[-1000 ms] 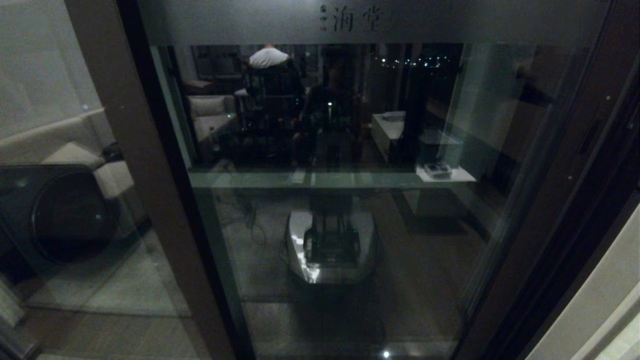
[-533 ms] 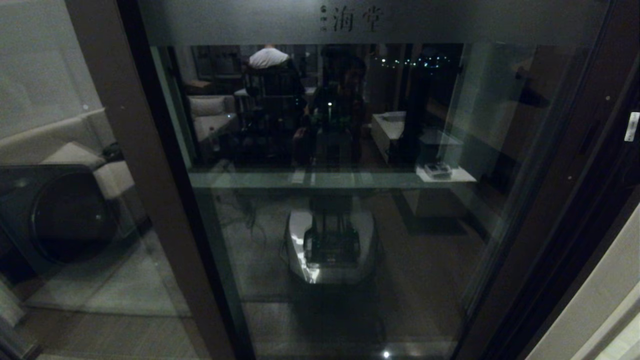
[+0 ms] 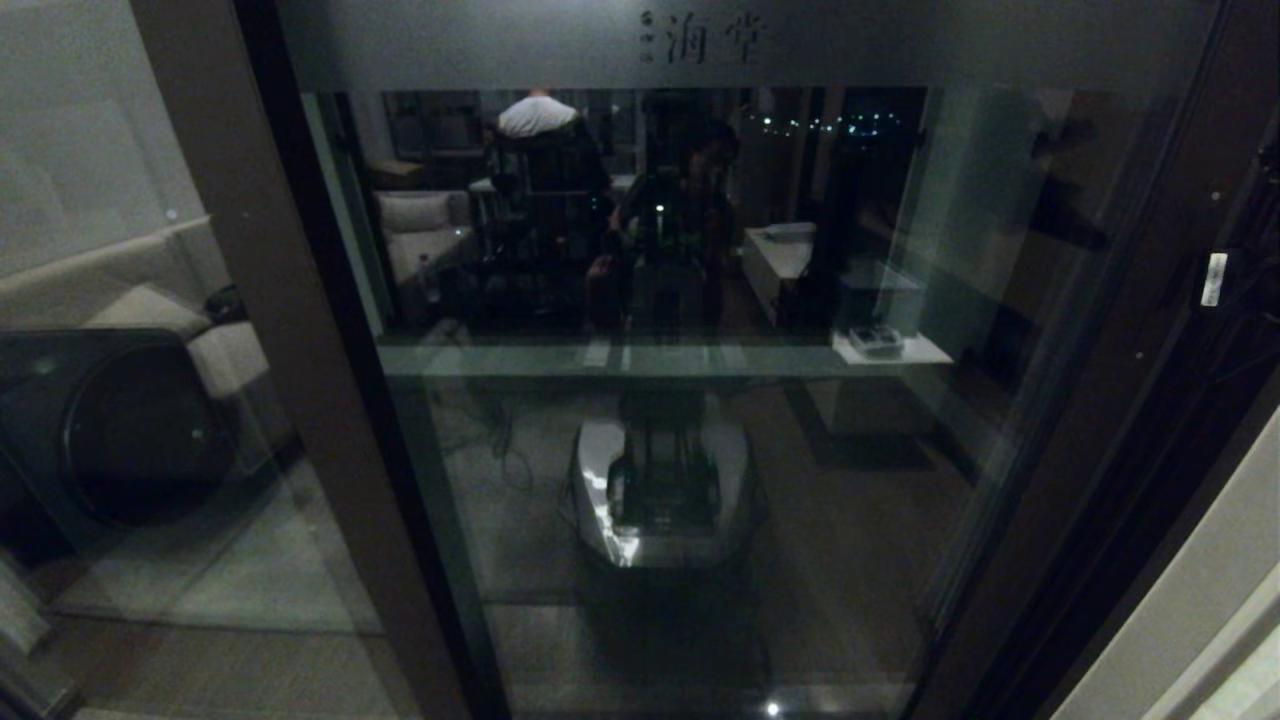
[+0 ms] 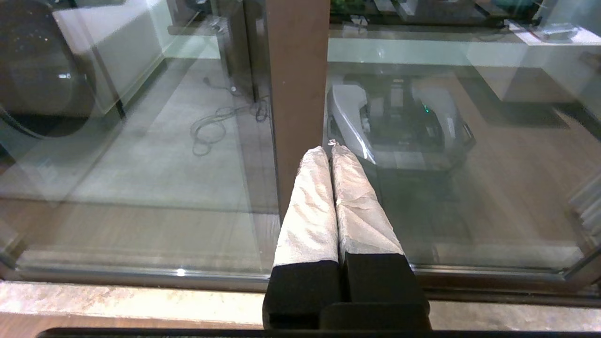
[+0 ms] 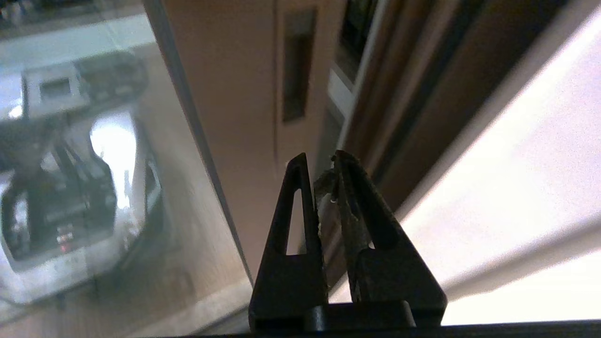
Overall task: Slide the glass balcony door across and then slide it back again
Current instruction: Close the slid door
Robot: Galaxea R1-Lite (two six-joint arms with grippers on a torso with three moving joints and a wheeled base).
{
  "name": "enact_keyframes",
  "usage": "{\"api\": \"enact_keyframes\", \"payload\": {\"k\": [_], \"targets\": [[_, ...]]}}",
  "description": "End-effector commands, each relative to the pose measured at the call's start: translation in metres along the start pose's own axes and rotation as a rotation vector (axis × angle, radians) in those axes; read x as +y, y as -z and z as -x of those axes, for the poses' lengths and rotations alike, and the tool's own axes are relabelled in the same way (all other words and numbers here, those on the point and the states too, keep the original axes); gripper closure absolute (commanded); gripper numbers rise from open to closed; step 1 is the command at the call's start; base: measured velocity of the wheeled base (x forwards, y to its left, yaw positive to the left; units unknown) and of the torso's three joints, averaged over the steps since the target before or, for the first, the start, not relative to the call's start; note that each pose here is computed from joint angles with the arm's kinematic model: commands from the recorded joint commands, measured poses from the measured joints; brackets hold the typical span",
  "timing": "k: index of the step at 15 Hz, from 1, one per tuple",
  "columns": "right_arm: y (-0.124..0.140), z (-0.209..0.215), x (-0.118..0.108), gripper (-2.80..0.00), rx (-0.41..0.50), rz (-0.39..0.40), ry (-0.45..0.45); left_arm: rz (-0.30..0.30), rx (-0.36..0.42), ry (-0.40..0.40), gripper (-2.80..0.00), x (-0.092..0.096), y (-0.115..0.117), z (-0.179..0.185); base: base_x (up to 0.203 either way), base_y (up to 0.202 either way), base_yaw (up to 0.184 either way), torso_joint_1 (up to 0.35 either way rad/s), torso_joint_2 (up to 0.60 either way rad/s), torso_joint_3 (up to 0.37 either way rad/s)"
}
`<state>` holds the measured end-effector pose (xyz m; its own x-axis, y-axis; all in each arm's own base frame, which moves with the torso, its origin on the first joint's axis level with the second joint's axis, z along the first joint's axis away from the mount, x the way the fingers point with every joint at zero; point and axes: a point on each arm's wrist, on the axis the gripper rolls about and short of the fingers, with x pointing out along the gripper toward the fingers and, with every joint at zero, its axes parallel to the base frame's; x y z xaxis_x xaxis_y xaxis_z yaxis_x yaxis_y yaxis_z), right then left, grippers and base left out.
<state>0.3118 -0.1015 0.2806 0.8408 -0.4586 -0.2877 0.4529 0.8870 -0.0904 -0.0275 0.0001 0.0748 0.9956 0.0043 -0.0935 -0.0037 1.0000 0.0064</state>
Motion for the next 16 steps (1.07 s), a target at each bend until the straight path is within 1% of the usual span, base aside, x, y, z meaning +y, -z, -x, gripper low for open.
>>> {"api": "enact_keyframes", "payload": {"k": [1,3,5,8,12,14,16], "targets": [[0.013,-0.023,0.015,0.00,-0.002,-0.004,-0.038,0.000,0.001,0.000,0.00,0.000,0.000,0.000,0.000,0.000,0.000,0.000,0.00,0.000],[0.019,-0.035,0.025,0.00,-0.009,-0.025,-0.064,0.000,0.001,0.000,0.00,0.000,0.000,0.000,0.000,0.000,0.000,0.000,0.00,0.000],[0.022,-0.045,0.032,0.00,-0.032,-0.035,-0.072,0.000,0.000,0.000,0.00,0.000,0.000,0.000,0.000,0.000,0.000,0.000,0.00,0.000],[0.027,-0.061,0.036,0.00,-0.045,-0.039,-0.066,0.000,0.001,0.000,0.00,0.000,0.000,0.000,0.000,0.000,0.000,0.000,0.00,0.000],[0.030,-0.069,0.037,0.00,-0.056,-0.044,-0.052,0.000,0.001,0.000,0.00,0.000,0.000,0.000,0.000,0.000,0.000,0.000,0.00,0.000],[0.032,-0.075,0.039,0.00,-0.081,-0.048,-0.048,0.000,0.000,0.000,0.00,0.000,0.000,0.000,0.000,0.000,0.000,0.000,0.00,0.000],[0.033,-0.078,0.039,0.00,-0.085,-0.049,-0.023,0.000,0.001,0.001,0.00,0.000,0.000,0.000,0.000,0.000,0.000,0.000,0.00,0.000]]}}
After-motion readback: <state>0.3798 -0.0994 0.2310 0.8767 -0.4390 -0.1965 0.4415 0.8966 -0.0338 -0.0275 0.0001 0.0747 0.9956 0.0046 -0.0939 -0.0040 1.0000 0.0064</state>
